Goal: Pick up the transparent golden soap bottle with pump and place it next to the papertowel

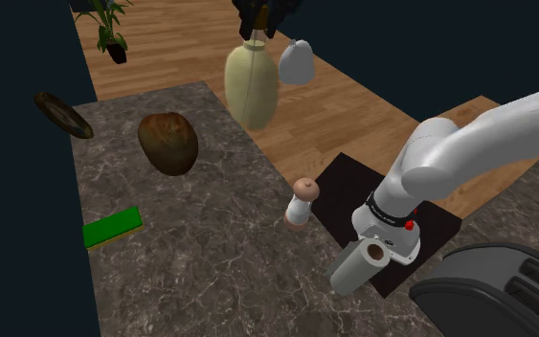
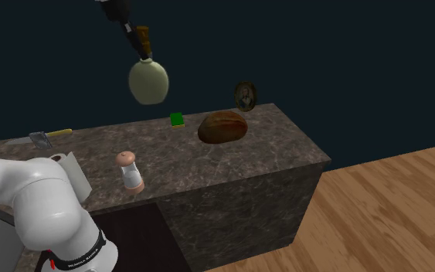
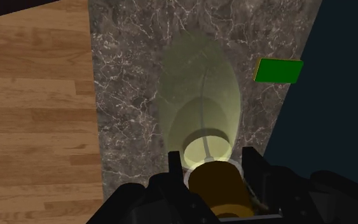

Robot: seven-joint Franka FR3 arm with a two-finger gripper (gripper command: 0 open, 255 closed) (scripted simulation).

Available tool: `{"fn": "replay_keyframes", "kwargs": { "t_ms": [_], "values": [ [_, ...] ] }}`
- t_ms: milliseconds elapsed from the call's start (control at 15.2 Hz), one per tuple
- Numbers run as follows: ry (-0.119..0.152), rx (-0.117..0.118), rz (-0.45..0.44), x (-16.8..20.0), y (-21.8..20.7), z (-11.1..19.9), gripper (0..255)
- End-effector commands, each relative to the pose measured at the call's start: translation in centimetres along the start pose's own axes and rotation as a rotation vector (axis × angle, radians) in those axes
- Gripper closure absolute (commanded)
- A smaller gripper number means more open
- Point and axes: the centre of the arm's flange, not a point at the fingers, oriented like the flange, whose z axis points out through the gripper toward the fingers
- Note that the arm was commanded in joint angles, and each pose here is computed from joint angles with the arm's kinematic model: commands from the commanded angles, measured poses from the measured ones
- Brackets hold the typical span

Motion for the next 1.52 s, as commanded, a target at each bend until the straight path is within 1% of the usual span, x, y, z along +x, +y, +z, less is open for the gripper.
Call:
{"fn": "replay_keyframes", "kwargs": {
  "t_ms": [0, 1452],
  "values": [
    [0.0, 0.0, 0.001, -2.9, -0.4, -0.6, 255],
    [0.0, 0.0, 0.001, -30.1, -5.5, -9.2, 255]
  ]
}}
